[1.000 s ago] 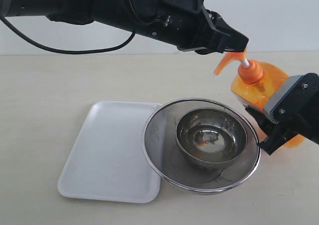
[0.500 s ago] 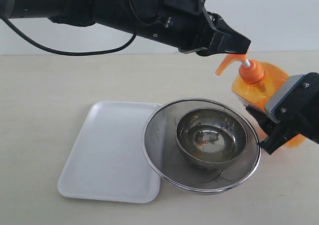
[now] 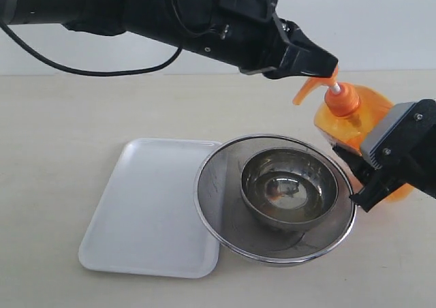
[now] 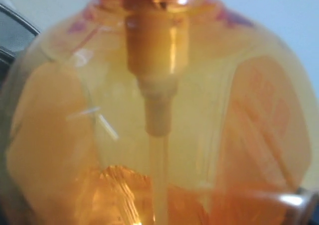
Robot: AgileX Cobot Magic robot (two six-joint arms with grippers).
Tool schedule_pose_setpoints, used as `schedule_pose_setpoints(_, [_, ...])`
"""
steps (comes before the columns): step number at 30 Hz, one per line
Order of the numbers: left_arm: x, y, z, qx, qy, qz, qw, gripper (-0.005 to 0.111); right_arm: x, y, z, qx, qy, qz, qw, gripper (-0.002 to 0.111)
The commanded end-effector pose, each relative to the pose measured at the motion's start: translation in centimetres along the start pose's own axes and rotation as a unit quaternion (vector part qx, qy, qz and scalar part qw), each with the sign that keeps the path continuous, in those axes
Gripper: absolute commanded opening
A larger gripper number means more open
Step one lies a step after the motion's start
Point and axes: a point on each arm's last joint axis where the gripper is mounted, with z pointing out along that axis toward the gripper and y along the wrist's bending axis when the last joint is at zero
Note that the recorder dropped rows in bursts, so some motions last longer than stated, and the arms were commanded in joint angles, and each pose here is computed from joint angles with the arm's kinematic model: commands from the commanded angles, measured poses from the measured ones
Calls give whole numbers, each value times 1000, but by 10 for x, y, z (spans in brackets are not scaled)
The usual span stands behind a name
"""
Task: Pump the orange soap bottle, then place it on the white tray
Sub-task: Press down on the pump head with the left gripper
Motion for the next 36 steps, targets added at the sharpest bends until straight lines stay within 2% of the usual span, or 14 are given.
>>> schedule_pose_setpoints(1, [-17,-2,-34,-35,-16,28,999,5,-16,-4,-1,18,-68,-1,998,1])
schedule_pose_setpoints(4, [-33,-14,-55,-47,-41,48,997,5,-16,-4,-1,18,-68,-1,998,1])
schedule_pose_setpoints(7, [-34,-17,-54,-39,-42,47,997,5,-16,-4,-1,18,-67,-1,998,1])
schedule_pose_setpoints(17, [-11,-9,-18,-9,-6,25,1000,5,-15,-3,-1,14,-63,-2,998,1])
schedule_pose_setpoints(36, [17,10,7,4,28,-2,1000,5,-16,-2,-1,7,-67,-7,998,1])
